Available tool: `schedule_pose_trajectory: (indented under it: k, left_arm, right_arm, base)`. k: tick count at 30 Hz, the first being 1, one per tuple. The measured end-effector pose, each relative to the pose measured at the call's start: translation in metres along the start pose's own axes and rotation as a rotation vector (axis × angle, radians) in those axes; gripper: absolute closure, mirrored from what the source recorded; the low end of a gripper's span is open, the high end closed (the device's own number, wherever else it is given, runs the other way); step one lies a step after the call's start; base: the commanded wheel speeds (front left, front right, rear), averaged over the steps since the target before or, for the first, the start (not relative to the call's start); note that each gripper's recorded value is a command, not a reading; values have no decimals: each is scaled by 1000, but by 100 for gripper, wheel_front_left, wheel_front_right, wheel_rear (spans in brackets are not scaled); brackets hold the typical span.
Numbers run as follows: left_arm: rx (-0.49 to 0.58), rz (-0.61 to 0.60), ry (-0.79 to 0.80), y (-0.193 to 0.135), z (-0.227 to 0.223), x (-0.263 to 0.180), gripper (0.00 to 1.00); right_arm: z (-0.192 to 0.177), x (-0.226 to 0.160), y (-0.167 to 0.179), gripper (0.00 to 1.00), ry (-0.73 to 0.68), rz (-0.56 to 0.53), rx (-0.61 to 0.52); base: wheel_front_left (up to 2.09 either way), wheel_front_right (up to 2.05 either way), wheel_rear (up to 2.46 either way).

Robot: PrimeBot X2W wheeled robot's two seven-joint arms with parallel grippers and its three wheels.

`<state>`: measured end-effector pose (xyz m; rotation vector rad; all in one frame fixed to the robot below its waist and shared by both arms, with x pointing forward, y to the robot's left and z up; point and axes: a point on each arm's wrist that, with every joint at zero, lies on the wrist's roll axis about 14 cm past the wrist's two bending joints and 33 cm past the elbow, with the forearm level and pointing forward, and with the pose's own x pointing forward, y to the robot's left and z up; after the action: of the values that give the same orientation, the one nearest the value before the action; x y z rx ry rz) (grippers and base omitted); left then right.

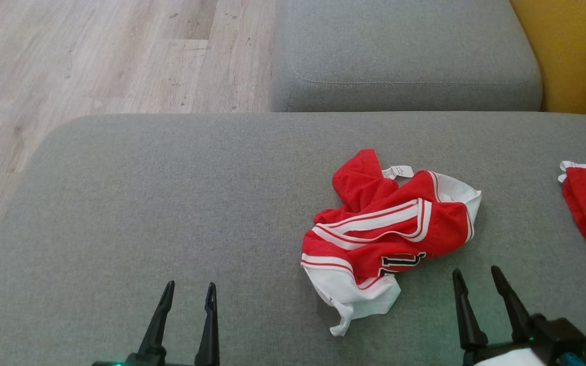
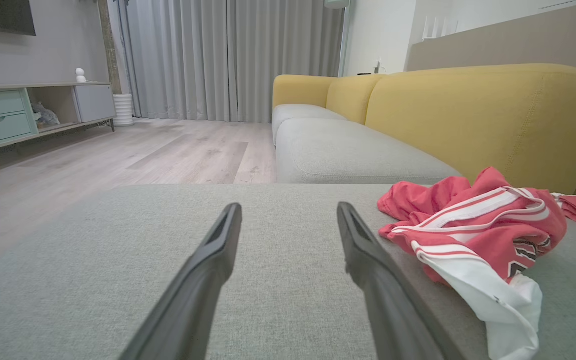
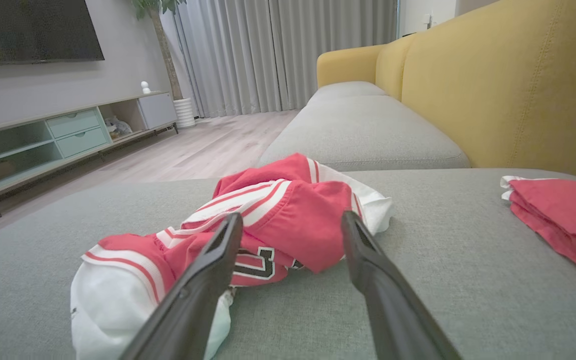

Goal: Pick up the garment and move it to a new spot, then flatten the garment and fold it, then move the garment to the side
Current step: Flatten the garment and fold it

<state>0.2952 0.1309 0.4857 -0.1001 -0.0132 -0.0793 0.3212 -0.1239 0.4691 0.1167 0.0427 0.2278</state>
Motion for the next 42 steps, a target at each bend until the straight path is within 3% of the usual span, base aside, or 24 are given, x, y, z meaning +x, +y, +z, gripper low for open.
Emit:
schedule_pose_trajectory:
  k: [5,13,18,22,28,31,36,42]
  left_arm:
    - [24,-34,16,-7,-5,2,0]
    - [68,-249,75,-55,-21,34,0]
    - [4,-375,199,-97,-23,81,0]
    - [-80,-475,390,-129,-47,85,0]
    - [0,-410,509,-119,-80,88,0]
    - [-77,-382,541,-118,-84,88,0]
    - [-334,-411,713,-131,-103,57,0]
    - [-395,-402,754,-135,-104,51,0]
  right_arm:
    - [-4,-2,1,0,12,0,5]
    - [-12,-6,-4,0,37,-24,17]
    - [-15,-6,-14,0,48,-61,15]
    - [-12,-4,-28,0,41,-103,7]
    - [-12,-13,-43,0,46,-159,-3]
    - [-13,-16,-49,0,47,-182,-3]
    - [-13,-18,-52,0,48,-197,12]
    - [-13,-18,-52,0,49,-197,7]
  base:
    - [0,0,0]
    - [0,0,0]
    - [0,0,0]
    - [0,0,0]
    - [0,0,0]
    - [0,0,0]
    - [0,0,0]
    - [0,0,0]
